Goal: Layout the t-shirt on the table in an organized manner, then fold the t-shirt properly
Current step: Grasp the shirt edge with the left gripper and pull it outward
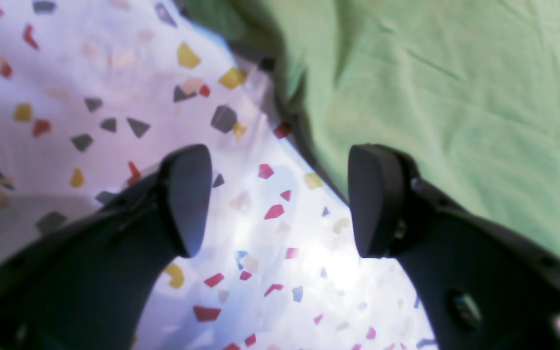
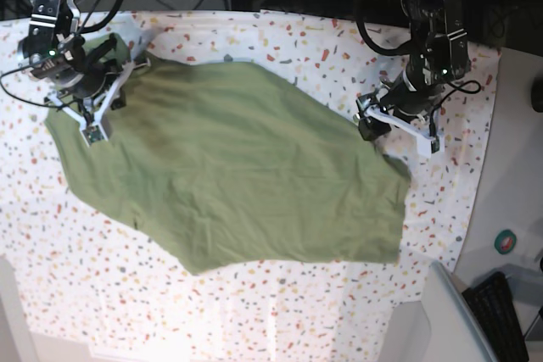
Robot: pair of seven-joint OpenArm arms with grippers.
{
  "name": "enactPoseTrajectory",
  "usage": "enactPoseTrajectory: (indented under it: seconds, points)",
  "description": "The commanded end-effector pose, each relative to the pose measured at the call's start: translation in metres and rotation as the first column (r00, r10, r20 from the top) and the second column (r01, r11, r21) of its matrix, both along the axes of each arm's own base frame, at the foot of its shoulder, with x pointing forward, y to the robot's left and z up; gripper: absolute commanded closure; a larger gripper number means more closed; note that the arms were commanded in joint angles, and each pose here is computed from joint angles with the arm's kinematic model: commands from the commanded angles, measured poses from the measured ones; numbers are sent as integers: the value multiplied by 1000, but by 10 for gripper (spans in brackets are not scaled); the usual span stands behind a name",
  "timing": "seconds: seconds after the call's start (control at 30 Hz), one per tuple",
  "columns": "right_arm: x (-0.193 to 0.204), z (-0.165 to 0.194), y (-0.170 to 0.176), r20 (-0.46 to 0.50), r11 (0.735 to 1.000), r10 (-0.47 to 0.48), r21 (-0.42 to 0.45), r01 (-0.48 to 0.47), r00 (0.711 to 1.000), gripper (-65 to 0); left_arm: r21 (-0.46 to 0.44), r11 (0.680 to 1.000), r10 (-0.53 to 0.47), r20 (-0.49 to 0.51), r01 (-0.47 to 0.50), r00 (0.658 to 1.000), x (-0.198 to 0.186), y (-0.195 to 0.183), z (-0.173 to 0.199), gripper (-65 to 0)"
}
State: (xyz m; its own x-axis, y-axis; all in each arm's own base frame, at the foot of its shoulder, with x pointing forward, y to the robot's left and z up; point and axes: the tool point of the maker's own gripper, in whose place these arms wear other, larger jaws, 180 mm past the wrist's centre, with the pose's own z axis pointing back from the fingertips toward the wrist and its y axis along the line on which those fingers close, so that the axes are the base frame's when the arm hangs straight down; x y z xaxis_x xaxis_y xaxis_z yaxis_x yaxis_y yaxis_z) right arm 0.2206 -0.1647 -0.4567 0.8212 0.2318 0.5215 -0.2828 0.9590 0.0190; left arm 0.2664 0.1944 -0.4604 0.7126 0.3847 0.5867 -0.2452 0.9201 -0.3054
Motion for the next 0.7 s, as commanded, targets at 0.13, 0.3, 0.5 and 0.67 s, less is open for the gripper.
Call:
enactPoseTrajectory:
  seconds: [0.13, 0.3, 0.5, 0.67]
  points:
    - [8, 9, -3, 45, 1000, -3, 2, 3, 999, 0, -31, 999, 18, 13, -18, 1000, 19, -3, -3, -385]
    - [8, 9, -3, 43, 1000, -3, 2, 3, 999, 0, -28, 999, 18, 10, -18, 1000, 20, -3, -5, -102]
    - [8, 9, -3, 43, 1000, -3, 2, 3, 999, 0, -17, 1000, 25, 15, -25, 1000, 22, 2, -2, 0]
    - [8, 8, -2, 43, 1000, -4, 4, 4, 999, 0, 7, 1000, 11, 52, -11, 999, 26, 6, 13, 0]
